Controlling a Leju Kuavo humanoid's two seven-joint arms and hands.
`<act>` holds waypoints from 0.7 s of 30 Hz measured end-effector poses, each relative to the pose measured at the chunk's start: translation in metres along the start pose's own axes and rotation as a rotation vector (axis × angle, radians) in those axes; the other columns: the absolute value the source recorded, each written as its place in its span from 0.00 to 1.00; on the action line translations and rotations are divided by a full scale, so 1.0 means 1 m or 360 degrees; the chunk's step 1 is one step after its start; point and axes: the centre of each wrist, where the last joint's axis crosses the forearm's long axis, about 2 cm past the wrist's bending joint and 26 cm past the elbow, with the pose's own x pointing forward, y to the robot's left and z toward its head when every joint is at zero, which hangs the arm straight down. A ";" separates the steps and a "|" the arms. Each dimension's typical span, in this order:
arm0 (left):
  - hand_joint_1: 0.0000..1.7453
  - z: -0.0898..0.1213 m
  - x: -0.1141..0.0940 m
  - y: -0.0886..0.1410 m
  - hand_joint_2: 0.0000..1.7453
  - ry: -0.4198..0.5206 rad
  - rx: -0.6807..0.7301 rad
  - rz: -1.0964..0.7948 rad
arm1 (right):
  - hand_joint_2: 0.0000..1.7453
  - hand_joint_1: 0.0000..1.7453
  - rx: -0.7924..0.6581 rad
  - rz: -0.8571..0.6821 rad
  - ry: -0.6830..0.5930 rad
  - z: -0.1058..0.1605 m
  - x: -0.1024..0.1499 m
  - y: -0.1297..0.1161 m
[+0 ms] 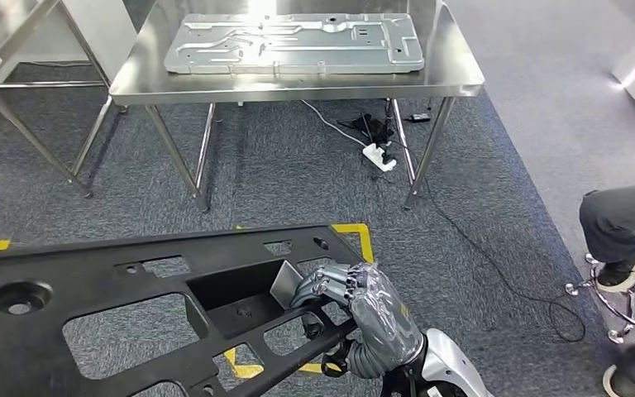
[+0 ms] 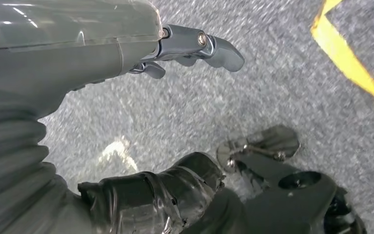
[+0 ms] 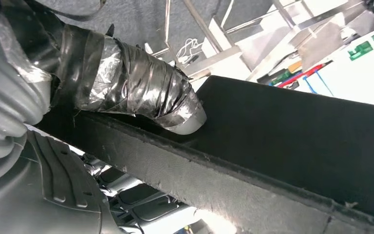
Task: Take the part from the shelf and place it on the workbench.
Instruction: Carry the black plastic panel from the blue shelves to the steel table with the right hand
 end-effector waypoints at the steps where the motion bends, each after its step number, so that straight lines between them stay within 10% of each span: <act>1: 0.00 0.000 0.000 0.000 1.00 0.0006 -0.0003 0.0000 | 1.00 1.00 0.0007 -0.0016 0.0007 0.000 0.000 0.000; 21: 0.00 0.000 0.001 0.000 1.00 0.0048 -0.0024 -0.0038 | 1.00 1.00 0.0054 -0.0086 0.0019 -0.002 -0.004 0.000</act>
